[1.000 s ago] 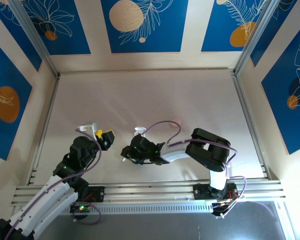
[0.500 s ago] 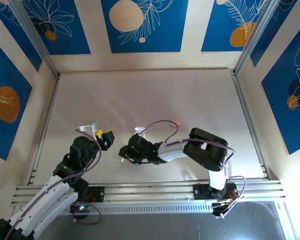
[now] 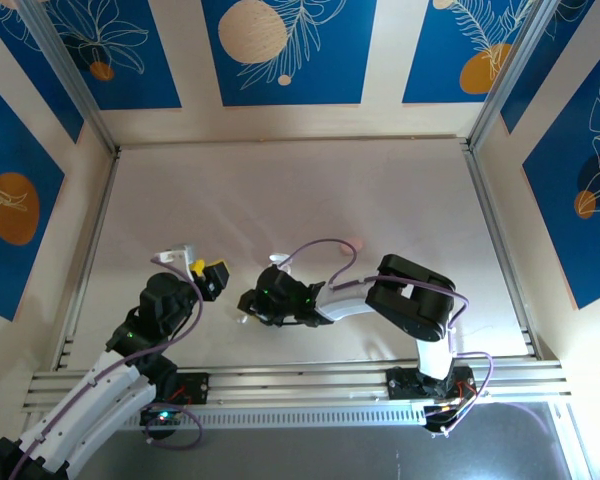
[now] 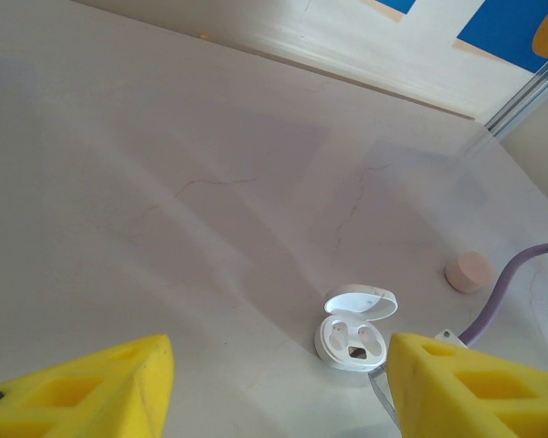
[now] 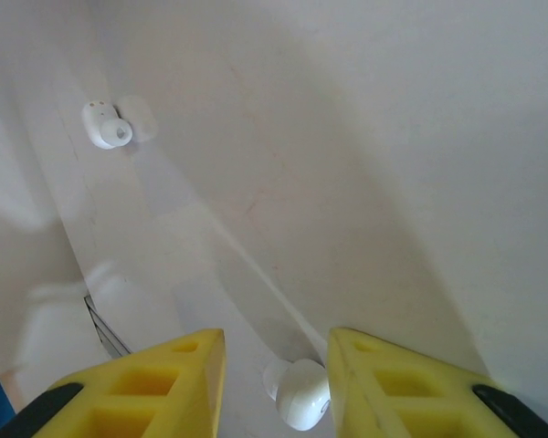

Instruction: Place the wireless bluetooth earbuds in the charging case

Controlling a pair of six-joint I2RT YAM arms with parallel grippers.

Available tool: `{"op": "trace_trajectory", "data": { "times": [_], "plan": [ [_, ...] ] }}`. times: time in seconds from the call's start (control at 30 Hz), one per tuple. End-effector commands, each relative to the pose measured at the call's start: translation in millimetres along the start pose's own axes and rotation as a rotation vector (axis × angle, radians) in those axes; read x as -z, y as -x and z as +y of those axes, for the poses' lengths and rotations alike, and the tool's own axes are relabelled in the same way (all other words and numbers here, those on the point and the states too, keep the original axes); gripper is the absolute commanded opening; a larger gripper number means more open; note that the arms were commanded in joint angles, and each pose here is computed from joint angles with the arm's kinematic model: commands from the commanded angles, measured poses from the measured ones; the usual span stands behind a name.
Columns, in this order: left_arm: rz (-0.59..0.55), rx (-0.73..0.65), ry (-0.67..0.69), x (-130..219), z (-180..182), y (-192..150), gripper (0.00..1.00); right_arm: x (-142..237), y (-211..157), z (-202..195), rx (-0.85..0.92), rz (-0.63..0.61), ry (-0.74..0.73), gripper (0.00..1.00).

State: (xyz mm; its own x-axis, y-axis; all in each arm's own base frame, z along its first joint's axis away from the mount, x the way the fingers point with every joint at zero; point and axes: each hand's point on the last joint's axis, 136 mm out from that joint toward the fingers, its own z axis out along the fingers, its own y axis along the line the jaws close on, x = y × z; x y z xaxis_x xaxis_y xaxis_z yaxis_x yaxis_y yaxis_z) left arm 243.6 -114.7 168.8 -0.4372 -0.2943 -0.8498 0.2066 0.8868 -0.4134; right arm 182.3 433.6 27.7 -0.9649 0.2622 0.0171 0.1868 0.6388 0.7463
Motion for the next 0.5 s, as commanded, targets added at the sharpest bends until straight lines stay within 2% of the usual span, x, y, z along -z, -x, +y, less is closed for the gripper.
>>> {"op": "trace_trajectory", "data": {
  "times": [0.0, 0.47],
  "plan": [
    [-0.016, -0.008, 0.007, 0, 3, 1, 0.63, 5, -5, -6, 0.009, -0.009, -0.066, 0.36],
    [-0.017, -0.005, 0.003, 0, 3, 2, 0.63, 9, -19, -4, 0.007, -0.004, -0.077, 0.4]
  ]
}}
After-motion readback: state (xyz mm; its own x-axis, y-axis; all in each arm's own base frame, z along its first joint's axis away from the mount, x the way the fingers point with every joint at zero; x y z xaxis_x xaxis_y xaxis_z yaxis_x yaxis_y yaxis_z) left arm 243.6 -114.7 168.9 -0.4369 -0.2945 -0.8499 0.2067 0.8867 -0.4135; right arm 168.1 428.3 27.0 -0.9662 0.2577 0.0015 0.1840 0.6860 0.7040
